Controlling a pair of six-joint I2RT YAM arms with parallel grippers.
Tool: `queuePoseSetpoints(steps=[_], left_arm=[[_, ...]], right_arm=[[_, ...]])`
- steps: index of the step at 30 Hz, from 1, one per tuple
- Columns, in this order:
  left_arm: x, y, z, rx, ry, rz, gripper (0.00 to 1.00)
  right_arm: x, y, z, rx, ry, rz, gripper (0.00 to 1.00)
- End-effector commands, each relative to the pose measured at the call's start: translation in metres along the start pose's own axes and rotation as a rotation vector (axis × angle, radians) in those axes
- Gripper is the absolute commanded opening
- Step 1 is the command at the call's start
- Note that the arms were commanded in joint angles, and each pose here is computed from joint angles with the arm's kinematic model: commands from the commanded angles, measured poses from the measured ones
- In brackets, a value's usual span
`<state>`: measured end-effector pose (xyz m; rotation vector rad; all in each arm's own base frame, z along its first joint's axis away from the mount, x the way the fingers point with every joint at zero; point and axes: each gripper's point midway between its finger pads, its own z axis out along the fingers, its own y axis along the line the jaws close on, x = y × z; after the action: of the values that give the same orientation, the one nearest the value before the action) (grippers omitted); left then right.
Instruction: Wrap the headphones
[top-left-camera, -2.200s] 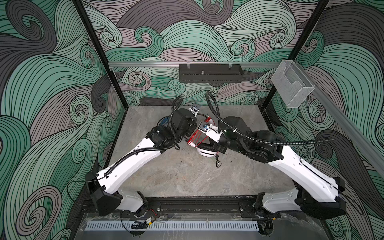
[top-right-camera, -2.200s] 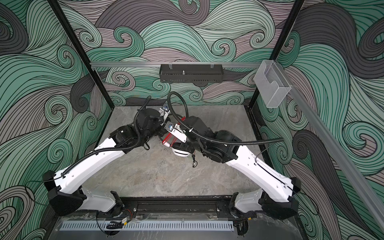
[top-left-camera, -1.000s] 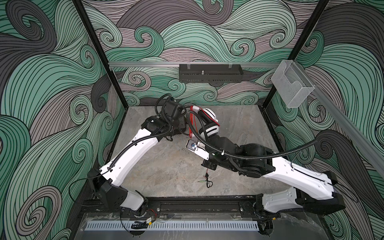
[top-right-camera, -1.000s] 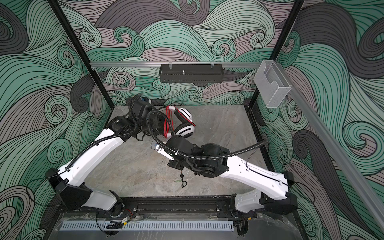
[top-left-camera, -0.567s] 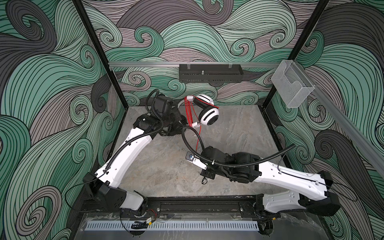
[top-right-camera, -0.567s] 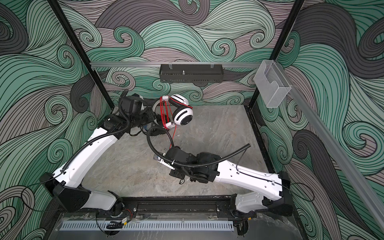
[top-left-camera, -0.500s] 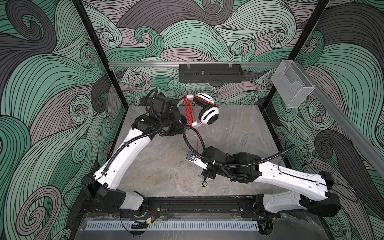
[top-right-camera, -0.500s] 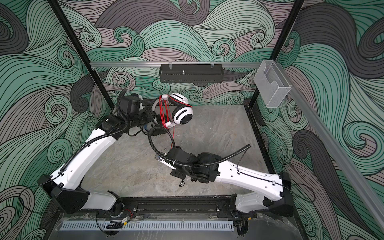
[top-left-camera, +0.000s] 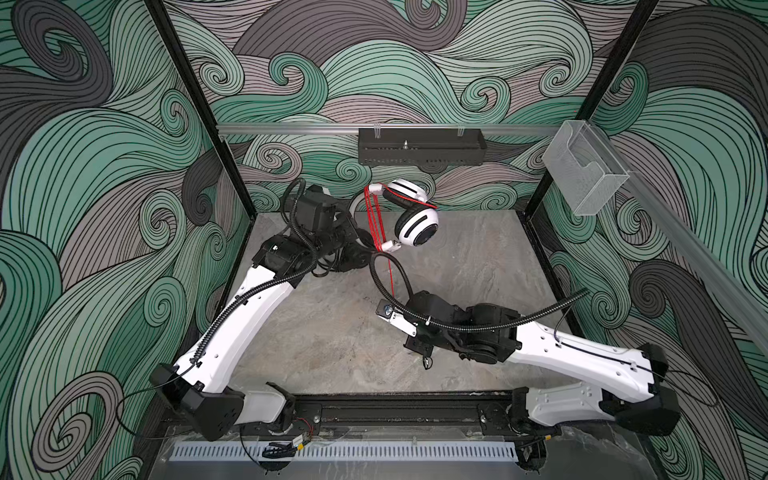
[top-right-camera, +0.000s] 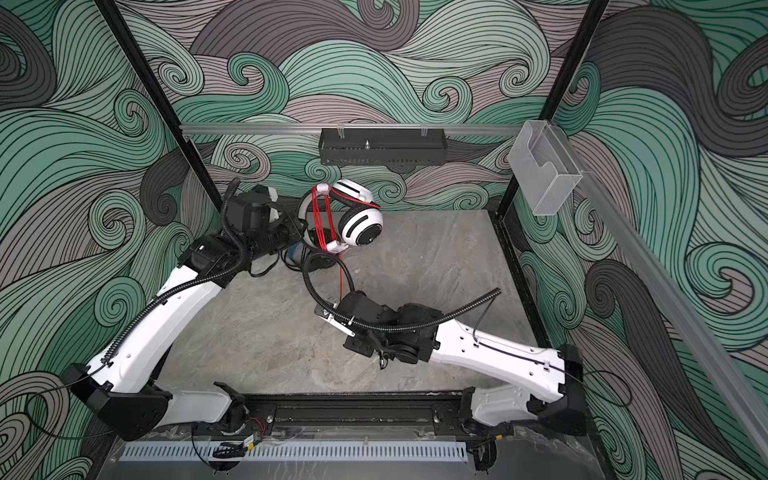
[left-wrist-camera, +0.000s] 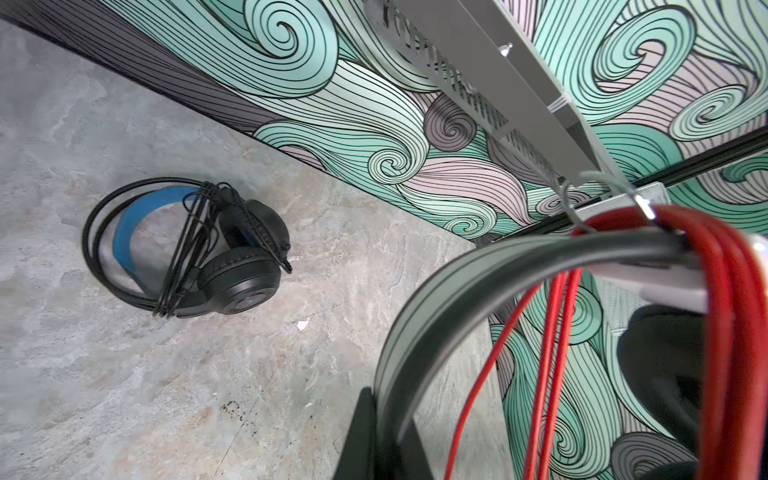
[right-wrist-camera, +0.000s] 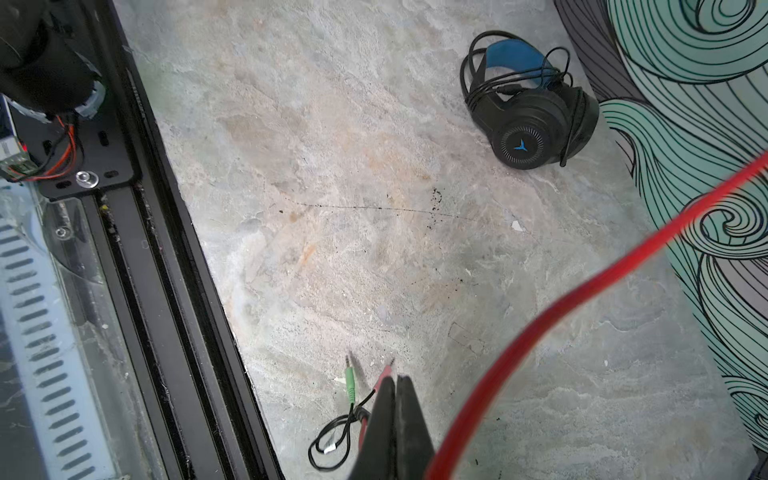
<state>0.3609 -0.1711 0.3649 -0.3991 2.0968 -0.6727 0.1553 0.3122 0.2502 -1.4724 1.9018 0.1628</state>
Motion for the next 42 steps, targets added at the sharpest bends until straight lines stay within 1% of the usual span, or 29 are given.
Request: queuePoseSetpoints(steps=[1,6,11,12,13,15,16,18,22,23,24,26,28,31,35,40,42], left_arm=[[-0.037,-0.006,-0.012,0.008,-0.165,-0.026,0.0],[-0.042,0.011,0.007,-0.093,-0.211,-0.028,0.0],[-0.041,0.009,0.022,-0.111,-0.206,-0.04,0.0],[-0.042,0.007,0.02,-0.111,-0.212,-0.027,0.0],[-0.036,0.009,0.031,-0.141,-0.199,0.008,0.0],[-0.034,0.009,0.033,-0.168,-0.202,0.058,0.0],[-0.032,0.01,0.035,-0.183,-0.206,0.091,0.0],[-0.027,0.01,0.034,-0.226,-0.217,0.199,0.0],[-0.015,0.014,0.026,-0.324,-0.248,0.456,0.0],[-0.009,0.015,0.027,-0.335,-0.242,0.513,0.0],[-0.01,0.012,0.016,-0.32,-0.256,0.556,0.0],[-0.001,0.008,0.009,-0.317,-0.251,0.666,0.0],[0.011,0.005,0.007,-0.303,-0.223,0.778,0.0],[0.028,0.006,0.004,-0.274,-0.16,0.893,0.0],[0.051,0.011,0.003,-0.231,-0.07,1.018,0.0],[0.072,0.021,0.004,-0.208,0.026,1.129,0.0],[0.081,0.022,0.002,-0.173,0.065,1.172,0.0]], right_arm=[[-0.023,0.003,-0.017,-0.036,-0.07,0.008,0.0],[-0.048,0.007,-0.037,-0.063,-0.119,-0.015,0.0],[-0.063,0.009,-0.047,-0.09,-0.158,-0.015,0.0],[-0.065,0.009,-0.048,-0.093,-0.162,-0.016,0.0],[-0.068,0.009,-0.05,-0.098,-0.17,-0.016,0.0],[-0.074,0.008,-0.056,-0.102,-0.188,-0.022,0.0],[-0.078,0.006,-0.059,-0.1,-0.193,-0.027,0.0],[-0.083,0.0,-0.066,-0.083,-0.198,-0.042,0.0],[-0.088,-0.017,-0.079,-0.008,-0.179,-0.113,0.0],[-0.087,-0.023,-0.081,0.022,-0.16,-0.144,0.0],[-0.085,-0.028,-0.082,0.049,-0.142,-0.175,0.0],[-0.08,-0.038,-0.082,0.106,-0.088,-0.252,0.0],[-0.074,-0.051,-0.08,0.178,-0.033,-0.328,0.0],[-0.07,-0.067,-0.078,0.269,0.019,-0.409,0.01],[-0.073,-0.084,-0.081,0.35,0.046,-0.418,0.03],[-0.071,-0.105,-0.081,0.475,0.111,-0.471,0.04],[-0.068,-0.113,-0.081,0.523,0.144,-0.491,0.04]])
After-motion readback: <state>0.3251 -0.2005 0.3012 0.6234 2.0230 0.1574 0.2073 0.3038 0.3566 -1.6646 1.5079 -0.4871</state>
